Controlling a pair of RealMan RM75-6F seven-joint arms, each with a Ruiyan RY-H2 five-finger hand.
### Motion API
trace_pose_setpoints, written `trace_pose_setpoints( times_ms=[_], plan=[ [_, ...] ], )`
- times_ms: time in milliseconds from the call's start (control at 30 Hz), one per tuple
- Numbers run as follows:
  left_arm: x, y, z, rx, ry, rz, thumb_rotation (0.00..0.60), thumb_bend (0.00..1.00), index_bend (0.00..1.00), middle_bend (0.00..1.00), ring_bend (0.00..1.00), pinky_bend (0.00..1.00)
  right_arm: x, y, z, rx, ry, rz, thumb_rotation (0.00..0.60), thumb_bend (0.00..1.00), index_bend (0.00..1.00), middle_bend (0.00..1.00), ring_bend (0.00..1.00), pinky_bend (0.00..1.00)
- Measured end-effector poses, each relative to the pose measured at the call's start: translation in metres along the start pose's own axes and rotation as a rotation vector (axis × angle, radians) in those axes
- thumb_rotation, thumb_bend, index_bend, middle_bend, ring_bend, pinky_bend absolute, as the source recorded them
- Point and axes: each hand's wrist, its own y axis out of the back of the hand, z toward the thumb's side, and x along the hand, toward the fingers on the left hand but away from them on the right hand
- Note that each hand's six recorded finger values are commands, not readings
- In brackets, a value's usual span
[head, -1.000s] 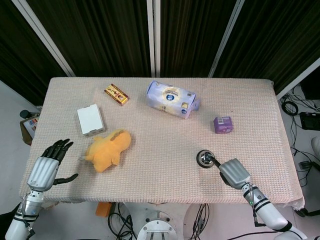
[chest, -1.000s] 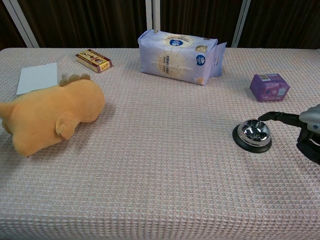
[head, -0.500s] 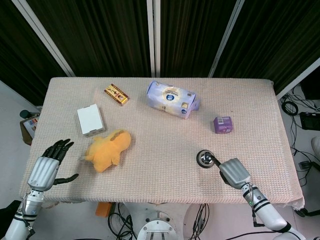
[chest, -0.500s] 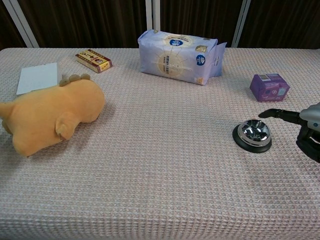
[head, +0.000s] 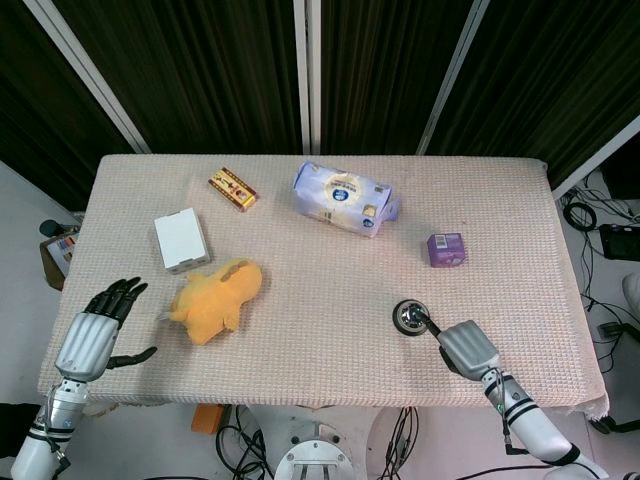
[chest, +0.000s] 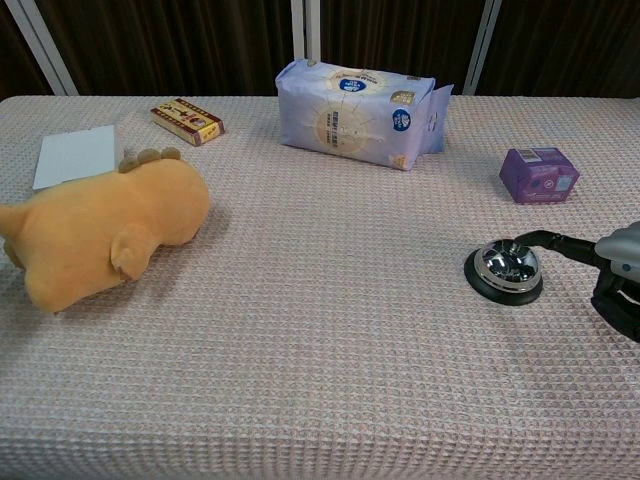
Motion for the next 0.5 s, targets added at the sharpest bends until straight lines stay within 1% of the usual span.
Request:
trace_pose_setpoints(
  times_ms=[133,200,300,433,500],
  plan=[
    [0.000,0.001,0.001,0.000,-0.005,0.001,0.477,0.08,0.10,0.09,0.08,0.23,0.003,0.014,0.001,-0.013,0.010,-0.064,0.600,0.60,0.00,0.81,0.76,0.62],
    [0.001,0.000,0.002,0.000,-0.005,-0.001,0.477,0.08,0.10,0.09,0.08,0.23,0.004,0.015,0.001,-0.018,0.012,-0.072,0.600,0.59,0.00,0.81,0.76,0.62],
    [0.002,-0.001,0.002,0.000,-0.006,-0.007,0.474,0.08,0.10,0.09,0.08,0.23,0.002,0.008,-0.001,-0.007,0.008,-0.038,0.600,0.59,0.00,0.81,0.76,0.62],
    [0.002,0.001,0.001,0.000,-0.006,-0.002,0.476,0.08,0.10,0.09,0.08,0.23,-0.002,-0.007,-0.002,0.021,0.001,0.030,0.600,0.59,0.00,0.81,0.76,0.62],
    [0.003,0.002,0.000,0.001,-0.004,-0.003,0.475,0.08,0.10,0.09,0.08,0.23,-0.003,-0.009,-0.002,0.028,-0.002,0.045,0.600,0.59,0.00,0.81,0.76,0.62]
  ],
)
